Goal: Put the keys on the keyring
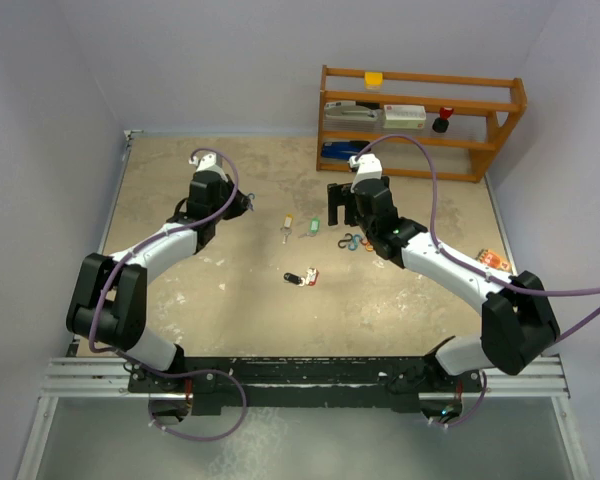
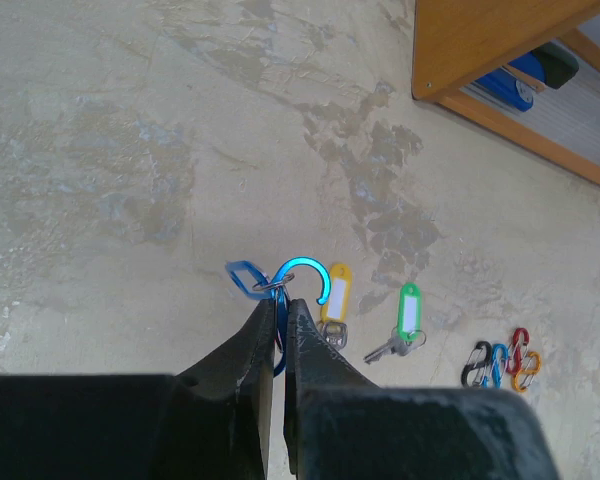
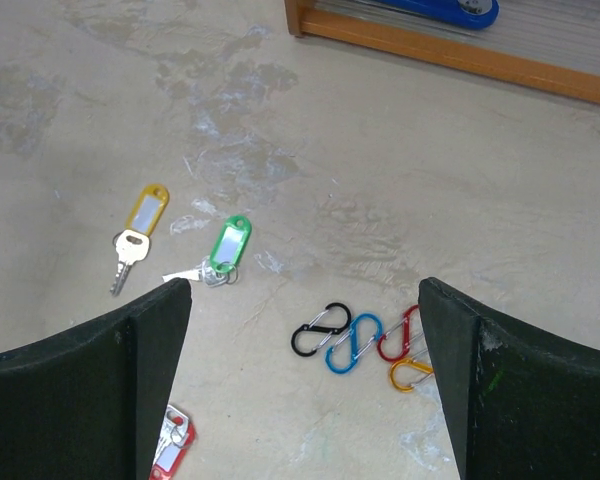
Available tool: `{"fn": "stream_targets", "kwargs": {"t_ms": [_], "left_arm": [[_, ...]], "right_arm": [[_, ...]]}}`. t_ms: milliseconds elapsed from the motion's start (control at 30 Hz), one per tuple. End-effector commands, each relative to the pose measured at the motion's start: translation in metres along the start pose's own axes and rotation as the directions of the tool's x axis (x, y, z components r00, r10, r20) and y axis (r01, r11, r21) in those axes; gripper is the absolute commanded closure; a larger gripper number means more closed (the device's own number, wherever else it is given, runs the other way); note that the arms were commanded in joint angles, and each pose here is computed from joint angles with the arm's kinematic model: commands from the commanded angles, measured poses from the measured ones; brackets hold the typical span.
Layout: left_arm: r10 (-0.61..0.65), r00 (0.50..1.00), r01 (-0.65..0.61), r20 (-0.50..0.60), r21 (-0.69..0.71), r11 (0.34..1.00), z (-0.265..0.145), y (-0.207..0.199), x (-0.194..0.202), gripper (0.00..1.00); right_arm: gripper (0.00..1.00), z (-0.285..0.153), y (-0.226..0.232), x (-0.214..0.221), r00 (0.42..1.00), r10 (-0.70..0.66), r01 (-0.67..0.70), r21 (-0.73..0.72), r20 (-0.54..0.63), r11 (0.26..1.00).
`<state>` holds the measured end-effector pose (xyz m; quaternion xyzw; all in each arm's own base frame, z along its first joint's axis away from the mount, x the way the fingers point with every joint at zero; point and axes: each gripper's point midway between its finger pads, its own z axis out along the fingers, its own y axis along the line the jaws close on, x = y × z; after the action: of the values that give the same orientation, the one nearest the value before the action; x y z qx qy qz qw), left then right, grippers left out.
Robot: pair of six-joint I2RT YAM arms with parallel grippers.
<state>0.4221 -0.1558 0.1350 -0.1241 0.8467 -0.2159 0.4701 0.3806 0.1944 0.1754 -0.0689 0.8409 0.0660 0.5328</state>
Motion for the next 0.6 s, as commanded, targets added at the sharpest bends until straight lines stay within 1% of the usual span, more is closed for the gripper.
{"fn": "stream_targets", "kwargs": {"t_ms": [0, 267, 567], "left_arm": [[-0.107, 0.993, 0.1, 0.048, 0.132, 0.986, 0.0, -0.013, -0.018, 0.97], [-0.164, 0.986, 0.155, 0.03, 0.194, 0.969, 0.005, -0.008, -0.01, 0.87], [-0.204, 0.979, 0.191, 0.029, 0.242, 0.951, 0.019, -0.009, -0.003, 0.86]], "right_arm": [[0.02, -0.009, -0.004, -0.02, 0.998, 0.024, -0.024, 0.004, 0.058, 1.0], [0.02, -0.007, -0.002, -0.018, 0.998, 0.023, -0.023, -0.003, 0.052, 1.0], [0.02, -0.006, -0.001, -0.016, 0.999, 0.023, -0.023, -0.01, 0.045, 1.0]]}}
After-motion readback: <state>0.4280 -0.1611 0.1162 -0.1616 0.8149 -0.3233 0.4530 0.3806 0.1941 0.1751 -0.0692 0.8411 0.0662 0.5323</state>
